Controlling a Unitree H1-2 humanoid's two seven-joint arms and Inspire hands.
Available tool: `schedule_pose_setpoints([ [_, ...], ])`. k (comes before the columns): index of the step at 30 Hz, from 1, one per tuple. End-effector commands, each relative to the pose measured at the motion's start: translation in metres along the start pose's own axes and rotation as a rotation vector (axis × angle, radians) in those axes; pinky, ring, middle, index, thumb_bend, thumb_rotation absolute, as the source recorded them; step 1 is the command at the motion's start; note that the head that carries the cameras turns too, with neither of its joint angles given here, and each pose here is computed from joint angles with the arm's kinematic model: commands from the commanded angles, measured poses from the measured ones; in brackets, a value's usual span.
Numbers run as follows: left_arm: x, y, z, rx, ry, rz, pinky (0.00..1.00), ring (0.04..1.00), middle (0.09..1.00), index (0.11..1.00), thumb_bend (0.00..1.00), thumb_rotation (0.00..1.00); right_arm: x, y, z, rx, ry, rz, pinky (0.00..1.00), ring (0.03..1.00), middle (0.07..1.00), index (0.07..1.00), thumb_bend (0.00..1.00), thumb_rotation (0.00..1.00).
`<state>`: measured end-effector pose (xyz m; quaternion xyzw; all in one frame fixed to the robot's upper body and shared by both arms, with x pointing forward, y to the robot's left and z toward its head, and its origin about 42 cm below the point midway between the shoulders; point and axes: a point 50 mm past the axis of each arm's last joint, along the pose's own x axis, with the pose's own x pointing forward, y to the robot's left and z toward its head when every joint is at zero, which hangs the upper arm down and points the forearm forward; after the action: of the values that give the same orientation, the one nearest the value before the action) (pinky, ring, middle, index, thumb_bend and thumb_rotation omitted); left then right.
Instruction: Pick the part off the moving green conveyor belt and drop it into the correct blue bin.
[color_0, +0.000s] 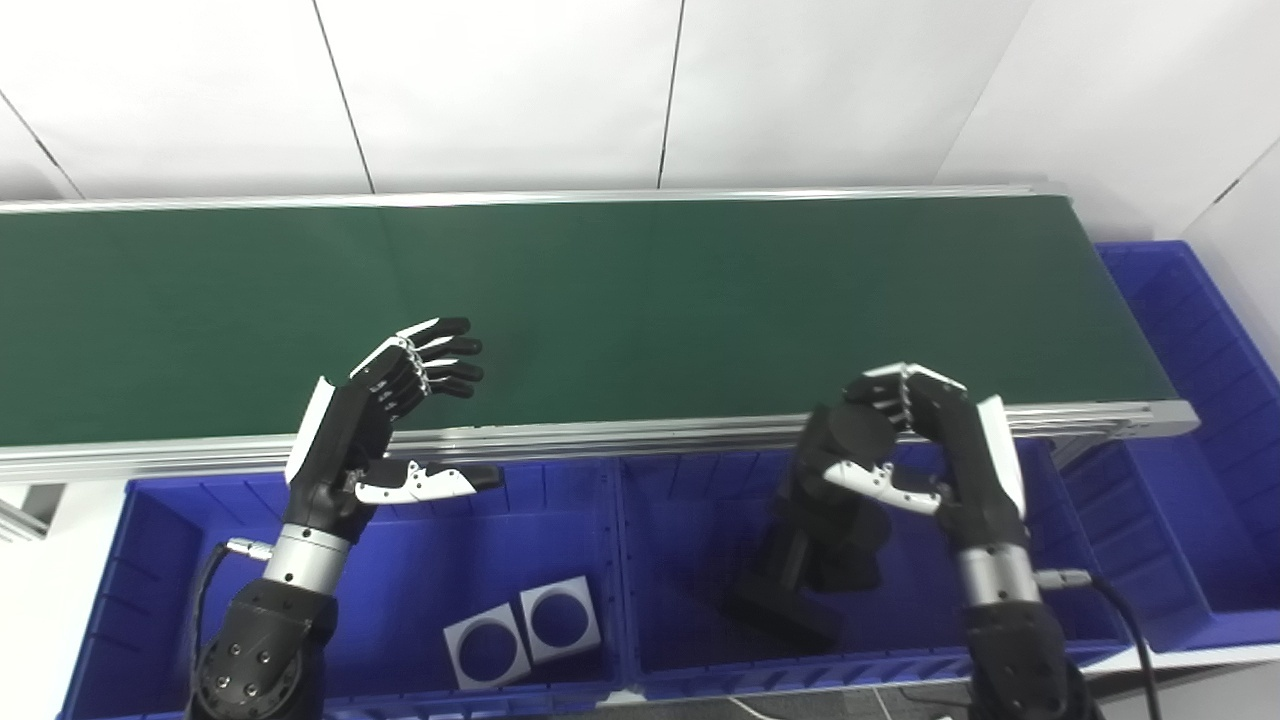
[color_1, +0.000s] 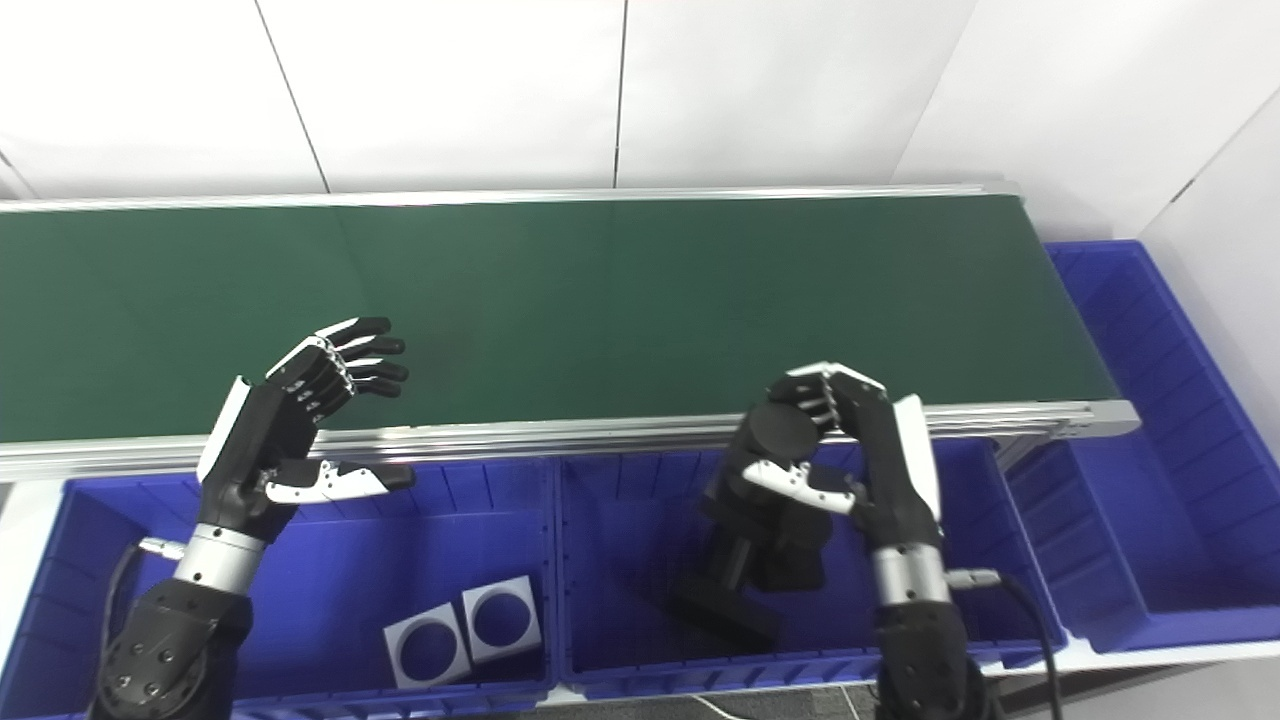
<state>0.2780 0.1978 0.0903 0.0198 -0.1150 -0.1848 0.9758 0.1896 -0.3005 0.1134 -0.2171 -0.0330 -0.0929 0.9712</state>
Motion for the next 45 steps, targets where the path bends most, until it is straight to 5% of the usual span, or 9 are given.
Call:
schedule_pose_setpoints([
  [1,0.009,0.001,0.011,0.015,-0.069,-0.014,0.61,0.647,0.738,0.773,0.8,0.0,0.004,-0.007,0.009,0.003,-0.04,-0.04,0.32,0.415,0.483,0.509,0.52,0.0],
  [18,0.006,0.001,0.011,0.016,-0.061,-0.019,0.61,0.658,0.741,0.773,0.79,0.0,-0.016,-0.021,-0.042,-0.032,0.092,-0.1,0.34,0.421,0.48,0.505,0.52,0.0],
  [30,0.004,0.003,0.011,0.019,-0.049,-0.023,0.62,0.663,0.742,0.773,0.8,0.0,-0.022,-0.019,-0.051,-0.059,0.137,-0.088,0.36,0.429,0.476,0.508,0.52,0.0],
  [34,0.004,0.002,0.012,0.017,-0.049,-0.022,0.62,0.66,0.738,0.77,0.8,0.0,-0.024,-0.018,-0.051,-0.065,0.149,-0.08,0.4,0.464,0.503,0.496,0.52,0.0],
  [35,0.004,0.002,0.012,0.017,-0.051,-0.022,0.61,0.656,0.74,0.77,0.8,0.0,-0.025,-0.018,-0.051,-0.064,0.15,-0.078,0.42,0.499,0.565,0.496,0.52,0.07],
  [36,0.004,0.002,0.012,0.016,-0.052,-0.022,0.61,0.654,0.741,0.769,0.8,0.0,-0.025,-0.018,-0.05,-0.062,0.146,-0.074,0.45,0.538,0.619,0.584,0.79,0.1],
  [38,0.004,0.002,0.012,0.014,-0.052,-0.022,0.61,0.652,0.744,0.767,0.8,0.0,-0.025,-0.018,-0.049,-0.061,0.138,-0.067,0.5,0.606,0.697,0.672,0.97,0.16],
  [45,0.005,0.001,0.012,0.023,-0.053,-0.018,0.61,0.654,0.74,0.765,0.8,0.0,-0.025,-0.016,-0.046,-0.047,0.138,-0.058,0.62,0.752,0.815,0.779,1.0,0.25],
])
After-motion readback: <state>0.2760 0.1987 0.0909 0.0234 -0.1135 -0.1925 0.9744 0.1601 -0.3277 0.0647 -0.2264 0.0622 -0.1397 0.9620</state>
